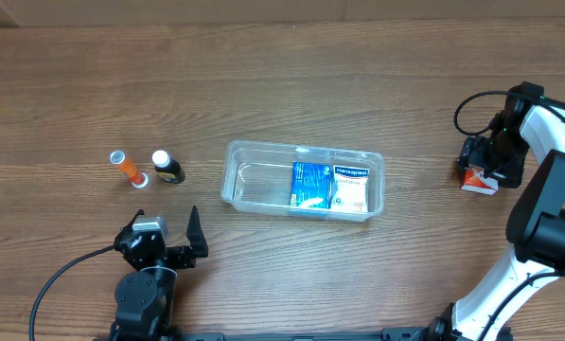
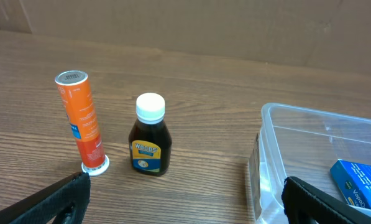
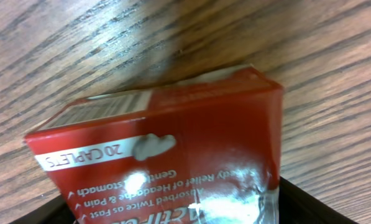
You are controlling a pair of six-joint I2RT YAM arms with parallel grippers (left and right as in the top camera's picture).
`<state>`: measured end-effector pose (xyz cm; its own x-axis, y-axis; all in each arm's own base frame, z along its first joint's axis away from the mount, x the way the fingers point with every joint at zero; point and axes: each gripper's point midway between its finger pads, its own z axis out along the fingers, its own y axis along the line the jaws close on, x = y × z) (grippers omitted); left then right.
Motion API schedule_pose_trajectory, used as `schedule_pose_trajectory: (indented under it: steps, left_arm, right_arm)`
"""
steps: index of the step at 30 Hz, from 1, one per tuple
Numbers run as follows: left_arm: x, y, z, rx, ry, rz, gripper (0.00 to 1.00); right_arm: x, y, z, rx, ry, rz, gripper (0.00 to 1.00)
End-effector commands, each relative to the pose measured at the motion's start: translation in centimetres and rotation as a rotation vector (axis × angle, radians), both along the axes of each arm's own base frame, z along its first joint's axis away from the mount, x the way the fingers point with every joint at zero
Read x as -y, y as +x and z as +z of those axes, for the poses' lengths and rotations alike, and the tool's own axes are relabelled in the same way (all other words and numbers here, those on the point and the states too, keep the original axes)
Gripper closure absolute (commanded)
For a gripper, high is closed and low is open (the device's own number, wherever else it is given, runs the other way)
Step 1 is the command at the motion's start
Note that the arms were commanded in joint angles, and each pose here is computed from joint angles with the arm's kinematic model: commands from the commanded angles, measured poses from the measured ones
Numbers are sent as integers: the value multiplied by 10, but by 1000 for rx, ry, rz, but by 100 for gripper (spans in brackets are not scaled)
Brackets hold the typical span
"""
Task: Pack container
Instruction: 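Carry the red box into the container left of the blue box, release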
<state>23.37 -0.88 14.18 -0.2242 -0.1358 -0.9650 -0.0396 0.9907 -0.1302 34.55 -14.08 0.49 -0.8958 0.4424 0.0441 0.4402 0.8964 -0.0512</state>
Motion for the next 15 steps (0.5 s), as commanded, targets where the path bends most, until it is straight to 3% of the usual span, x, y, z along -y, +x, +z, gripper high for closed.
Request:
schedule_pose_trajectory:
  steps: [1,8,15]
  left_arm:
    - [-1,0,2,11,17,1,0]
    - [-1,0,2,11,17,1,0]
    - [-1,0,2,11,17,1,0]
  right_arm:
    - [-4,-5,-1,-22,7,-61,21]
    - [-36,2,44,25,111,-81,37]
    - [-96,-2,164,292,78,10,42]
